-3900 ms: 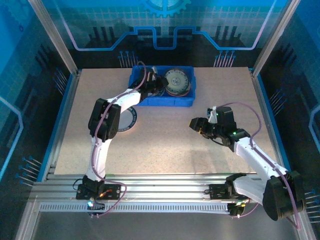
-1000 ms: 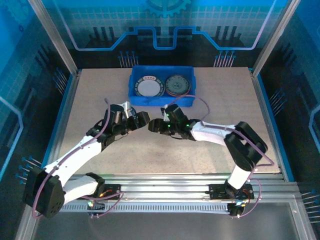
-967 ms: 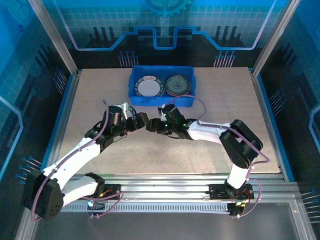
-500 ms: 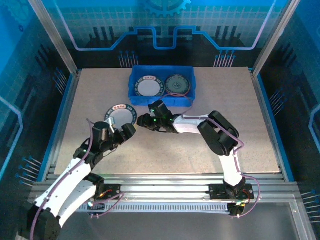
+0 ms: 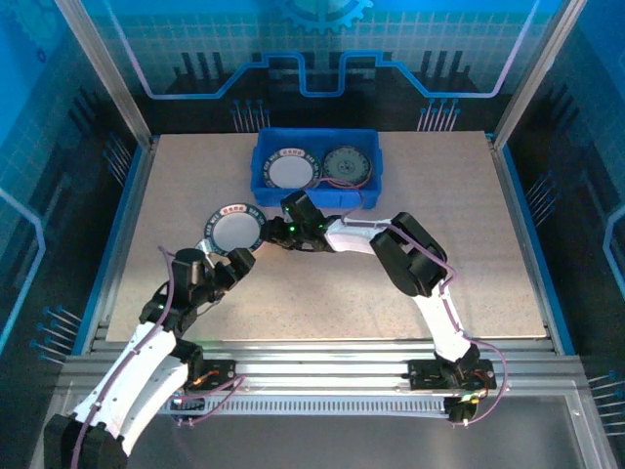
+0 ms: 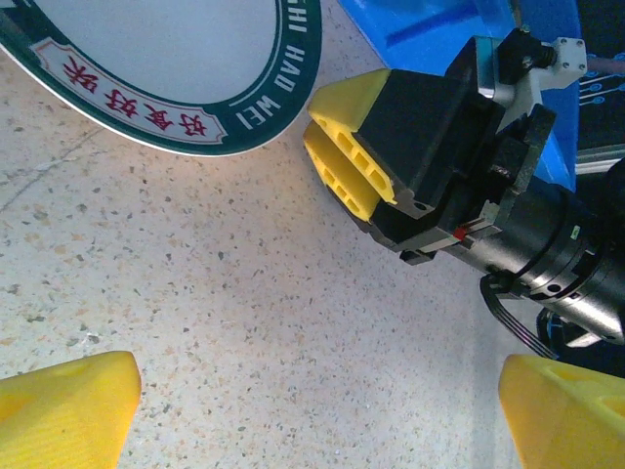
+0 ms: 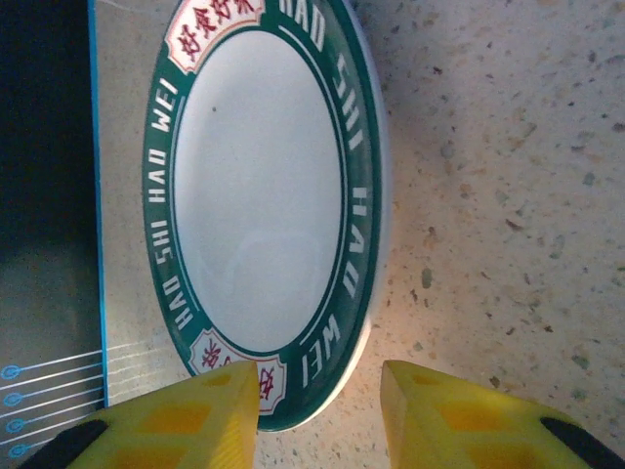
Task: Place the plates into the plastic bin on the countertop
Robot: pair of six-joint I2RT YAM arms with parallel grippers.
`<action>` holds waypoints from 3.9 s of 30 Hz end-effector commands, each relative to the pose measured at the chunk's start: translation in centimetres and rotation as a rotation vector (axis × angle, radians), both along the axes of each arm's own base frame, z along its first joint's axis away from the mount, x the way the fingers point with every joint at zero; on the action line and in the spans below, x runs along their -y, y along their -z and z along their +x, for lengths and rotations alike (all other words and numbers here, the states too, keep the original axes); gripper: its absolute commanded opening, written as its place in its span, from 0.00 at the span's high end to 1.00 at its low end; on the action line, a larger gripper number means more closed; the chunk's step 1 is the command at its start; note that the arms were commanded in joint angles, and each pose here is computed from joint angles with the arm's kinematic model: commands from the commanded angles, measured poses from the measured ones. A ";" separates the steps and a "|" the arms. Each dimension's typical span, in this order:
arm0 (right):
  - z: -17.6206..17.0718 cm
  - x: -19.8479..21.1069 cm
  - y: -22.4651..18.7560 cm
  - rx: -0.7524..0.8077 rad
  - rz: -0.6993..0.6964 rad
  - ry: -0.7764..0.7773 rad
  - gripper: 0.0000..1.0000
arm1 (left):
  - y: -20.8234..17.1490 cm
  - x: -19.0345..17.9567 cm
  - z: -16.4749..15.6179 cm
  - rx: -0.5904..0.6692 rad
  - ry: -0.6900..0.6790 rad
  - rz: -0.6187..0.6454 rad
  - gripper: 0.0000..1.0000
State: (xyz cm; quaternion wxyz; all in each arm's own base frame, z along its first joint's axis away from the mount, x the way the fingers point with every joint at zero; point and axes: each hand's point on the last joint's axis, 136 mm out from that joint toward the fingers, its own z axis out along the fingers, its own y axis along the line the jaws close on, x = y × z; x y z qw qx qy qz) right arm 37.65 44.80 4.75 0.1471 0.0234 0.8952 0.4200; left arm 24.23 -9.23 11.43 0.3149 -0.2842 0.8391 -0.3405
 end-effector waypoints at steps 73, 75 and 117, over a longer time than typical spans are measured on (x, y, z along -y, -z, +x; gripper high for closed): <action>-10.3 15.4 -9.6 -0.009 0.151 -0.043 1.00 | -1.6 1.3 5.5 0.085 0.077 -0.066 0.17; -10.4 15.4 -9.5 -0.014 0.150 -0.044 1.00 | -1.7 1.5 5.8 0.089 0.078 -0.081 0.21; -5.2 11.2 -10.9 -0.021 0.305 -0.028 1.00 | -3.8 3.0 6.7 0.169 0.130 -0.136 0.83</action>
